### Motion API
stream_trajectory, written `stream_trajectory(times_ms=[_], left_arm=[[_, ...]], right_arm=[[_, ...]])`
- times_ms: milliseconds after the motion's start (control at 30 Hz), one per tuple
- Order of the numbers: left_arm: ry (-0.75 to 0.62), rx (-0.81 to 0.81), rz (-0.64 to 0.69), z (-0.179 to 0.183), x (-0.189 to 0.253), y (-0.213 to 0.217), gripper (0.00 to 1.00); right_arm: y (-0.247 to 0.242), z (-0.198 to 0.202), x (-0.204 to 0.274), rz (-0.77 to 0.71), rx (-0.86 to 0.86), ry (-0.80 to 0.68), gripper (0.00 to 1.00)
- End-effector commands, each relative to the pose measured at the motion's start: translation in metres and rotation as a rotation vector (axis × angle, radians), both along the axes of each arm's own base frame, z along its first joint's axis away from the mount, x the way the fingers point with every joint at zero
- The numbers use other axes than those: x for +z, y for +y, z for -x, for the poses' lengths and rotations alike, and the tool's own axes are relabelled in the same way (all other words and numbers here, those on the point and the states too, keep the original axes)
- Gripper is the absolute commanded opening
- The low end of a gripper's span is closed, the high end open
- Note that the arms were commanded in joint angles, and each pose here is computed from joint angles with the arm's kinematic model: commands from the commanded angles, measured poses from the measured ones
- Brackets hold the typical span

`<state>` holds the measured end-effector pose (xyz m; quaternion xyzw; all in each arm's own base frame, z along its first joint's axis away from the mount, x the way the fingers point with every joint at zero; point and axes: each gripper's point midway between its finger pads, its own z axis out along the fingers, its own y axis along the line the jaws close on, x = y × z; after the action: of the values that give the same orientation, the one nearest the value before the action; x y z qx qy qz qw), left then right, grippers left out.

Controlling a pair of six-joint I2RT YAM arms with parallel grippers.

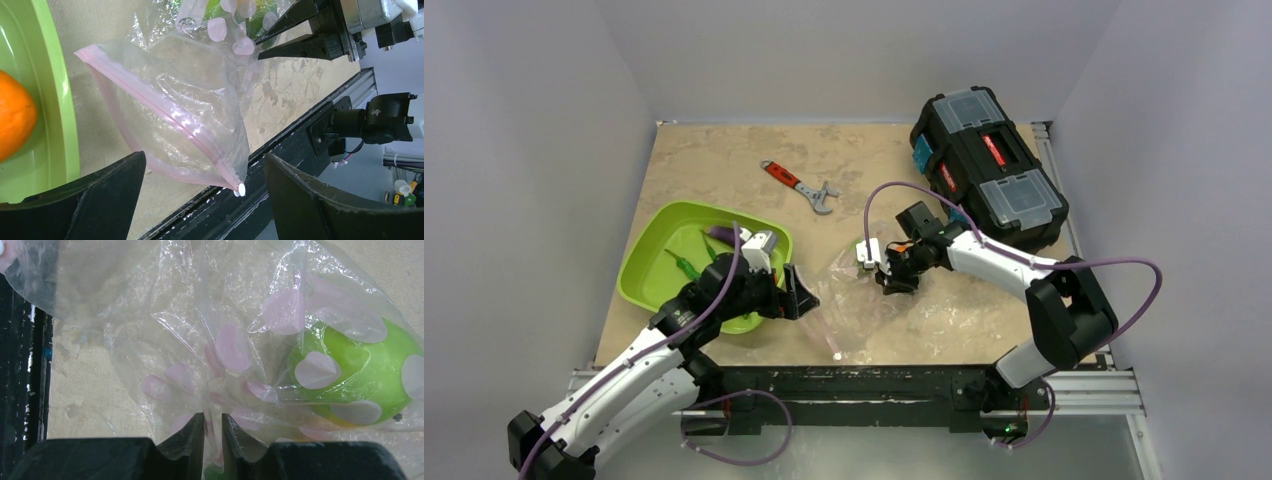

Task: Open the zip-top bag and remove the fake food
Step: Pick up the fake fruit from the zipper food storage bag.

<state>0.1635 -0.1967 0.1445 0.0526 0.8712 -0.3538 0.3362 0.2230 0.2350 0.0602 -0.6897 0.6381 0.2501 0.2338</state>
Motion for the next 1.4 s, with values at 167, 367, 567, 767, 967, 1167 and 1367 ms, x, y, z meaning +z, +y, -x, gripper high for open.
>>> stream_trajectory(times_ms=[167,367,567,767,967,1167,1367], left_arm=[[-0.021,-0.016,0.035,0.0,0.004,-0.006,0.88],[-0.023,-0.02,0.033,0.0,0.004,-0.005,0.88],[-0.025,-0.024,0.032,0.001,0.004,-0.005,0.88],[-0.028,-0.026,0.033,0.001,0.005,-0.005,0.88],[-0.029,-0.031,0.034,0.004,0.004,-0.004,0.88],[-0.035,-0.036,0.039,0.006,0.005,-0.003,0.88],[-0.04,-0.044,0.043,0.008,0.005,-0.003,0.88]], right_arm=[[-0.001,-0.002,0.009,-0.021,0.01,-0.038,0.22],[0.0,-0.002,0.009,-0.024,0.013,-0.038,0.27],[0.001,0.001,0.013,-0.038,0.022,-0.034,0.34],[0.003,0.004,0.022,-0.07,0.038,-0.036,0.43],[0.003,0.006,0.032,-0.097,0.047,-0.044,0.49],[-0.001,0.005,0.047,-0.133,0.05,-0.059,0.56],[-0.009,0.0,0.072,-0.194,0.033,-0.098,0.61]])
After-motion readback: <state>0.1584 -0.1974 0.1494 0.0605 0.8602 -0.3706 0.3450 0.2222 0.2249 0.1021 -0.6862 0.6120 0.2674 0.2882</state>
